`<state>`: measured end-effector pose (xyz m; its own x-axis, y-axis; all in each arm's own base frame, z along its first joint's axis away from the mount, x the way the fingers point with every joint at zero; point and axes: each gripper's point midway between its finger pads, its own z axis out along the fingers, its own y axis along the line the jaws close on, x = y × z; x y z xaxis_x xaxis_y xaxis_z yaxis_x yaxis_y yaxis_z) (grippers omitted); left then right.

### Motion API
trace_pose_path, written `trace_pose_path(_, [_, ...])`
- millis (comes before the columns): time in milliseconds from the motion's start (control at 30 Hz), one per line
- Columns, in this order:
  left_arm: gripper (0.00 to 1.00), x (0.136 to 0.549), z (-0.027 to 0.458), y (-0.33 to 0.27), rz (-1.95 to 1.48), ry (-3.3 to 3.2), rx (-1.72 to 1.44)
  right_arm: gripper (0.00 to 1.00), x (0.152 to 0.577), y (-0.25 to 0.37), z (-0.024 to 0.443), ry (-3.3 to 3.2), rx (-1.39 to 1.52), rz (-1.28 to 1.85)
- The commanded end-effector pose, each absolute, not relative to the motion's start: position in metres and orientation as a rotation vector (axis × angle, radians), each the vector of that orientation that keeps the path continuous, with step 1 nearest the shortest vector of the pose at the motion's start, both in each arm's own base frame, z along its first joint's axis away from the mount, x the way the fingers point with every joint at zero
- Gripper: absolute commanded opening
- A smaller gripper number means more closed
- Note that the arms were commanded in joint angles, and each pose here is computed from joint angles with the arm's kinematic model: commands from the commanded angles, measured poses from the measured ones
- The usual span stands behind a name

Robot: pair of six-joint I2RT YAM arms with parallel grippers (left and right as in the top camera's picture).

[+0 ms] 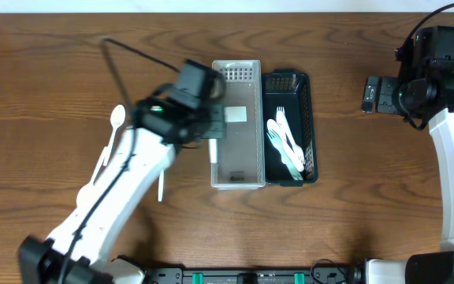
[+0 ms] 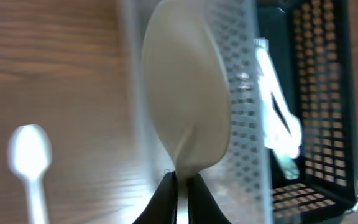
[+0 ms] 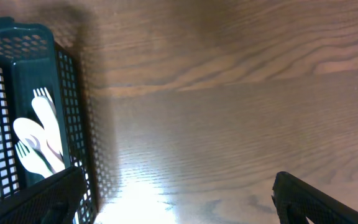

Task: Pack container
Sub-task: 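Carry the spoon with the left gripper into the silver basket and release, then move the left gripper to the next white spoon and grasp it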

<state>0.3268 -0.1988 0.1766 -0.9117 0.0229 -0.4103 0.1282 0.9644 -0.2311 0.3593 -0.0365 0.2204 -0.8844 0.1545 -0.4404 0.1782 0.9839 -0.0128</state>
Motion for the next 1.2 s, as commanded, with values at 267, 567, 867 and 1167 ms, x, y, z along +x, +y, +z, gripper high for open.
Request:
trace_pose_path(267, [0.06,0.323,0.085,-0.241,-0.298,2.903,0.159,0.99,0.357,-0.037,0.217,2.692,0.222,-0.071])
trace_pose_path(567, [0.4,0.326,0.066,-0.243,-0.261,2.928,0.248,0.99,0.356,-0.037,0.216,2.7,0.223,-0.071])
trace_pose_path(867, [0.68,0.34,0.151,-0.224,-0.175,2.787,0.369,0.99,0.355,-0.037,0.216,2.703,0.222,-0.072])
trace_pose_path(1167, [0.98,0.325,0.205,-0.102,-0.012,2.805,0.023,0.99,0.355,-0.037,0.216,2.703,0.223,-0.072])
